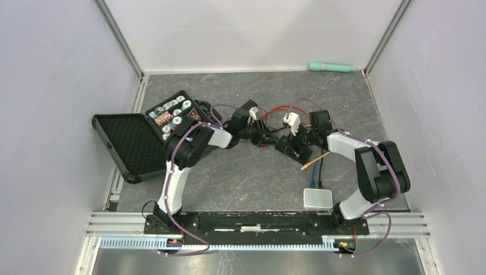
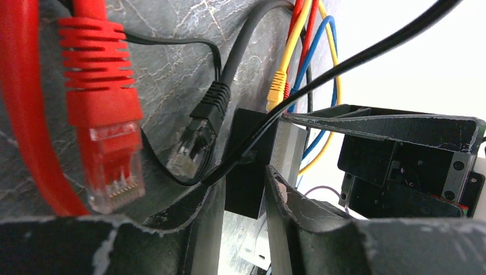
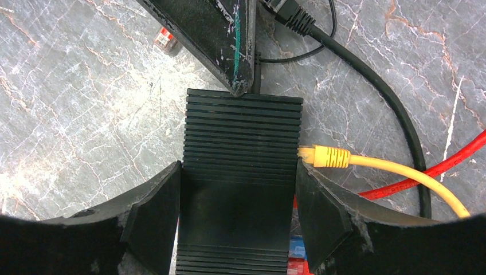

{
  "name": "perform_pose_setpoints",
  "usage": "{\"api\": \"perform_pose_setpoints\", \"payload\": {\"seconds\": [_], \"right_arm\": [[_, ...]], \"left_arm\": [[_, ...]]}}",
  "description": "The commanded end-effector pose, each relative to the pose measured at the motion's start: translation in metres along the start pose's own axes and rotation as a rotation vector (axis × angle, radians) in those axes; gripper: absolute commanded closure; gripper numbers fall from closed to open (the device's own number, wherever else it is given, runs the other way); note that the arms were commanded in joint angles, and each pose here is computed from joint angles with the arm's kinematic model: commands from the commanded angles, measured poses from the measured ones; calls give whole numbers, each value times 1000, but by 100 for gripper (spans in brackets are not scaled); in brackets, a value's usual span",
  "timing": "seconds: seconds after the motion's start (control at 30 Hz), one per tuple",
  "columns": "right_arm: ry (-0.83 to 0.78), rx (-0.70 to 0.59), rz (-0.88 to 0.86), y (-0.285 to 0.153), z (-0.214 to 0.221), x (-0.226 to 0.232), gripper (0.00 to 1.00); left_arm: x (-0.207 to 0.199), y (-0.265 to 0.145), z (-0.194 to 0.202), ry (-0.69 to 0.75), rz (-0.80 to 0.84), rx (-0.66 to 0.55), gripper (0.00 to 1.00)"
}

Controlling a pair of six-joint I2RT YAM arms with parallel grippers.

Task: Pull the plug from the switch port
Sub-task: Move the switch port to the center of the board.

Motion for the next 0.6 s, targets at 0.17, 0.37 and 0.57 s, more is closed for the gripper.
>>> {"api": "perform_pose_setpoints", "payload": {"seconds": [0.17, 0.37, 0.57], "right_arm": [[38, 4, -13, 3, 5, -1, 58], [39, 11, -15, 4, 7, -2, 59], [46, 20, -18, 5, 10, -3, 59]], "left_arm": [[-12, 3, -8, -9, 53, -12, 67], [-7, 3, -5, -13, 39, -9, 71], [-2, 4, -3, -28, 32, -7, 76]]}}
Point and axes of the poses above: each gripper's point midway between its finger pads, its own y axis out along the fingers, its own x axis along the line the jaws close on, z = x × y, the point moved 2 cm from there along -y, back along the fingers, and after that the axes turned 12 degrees about y, right-handed, at the moved point
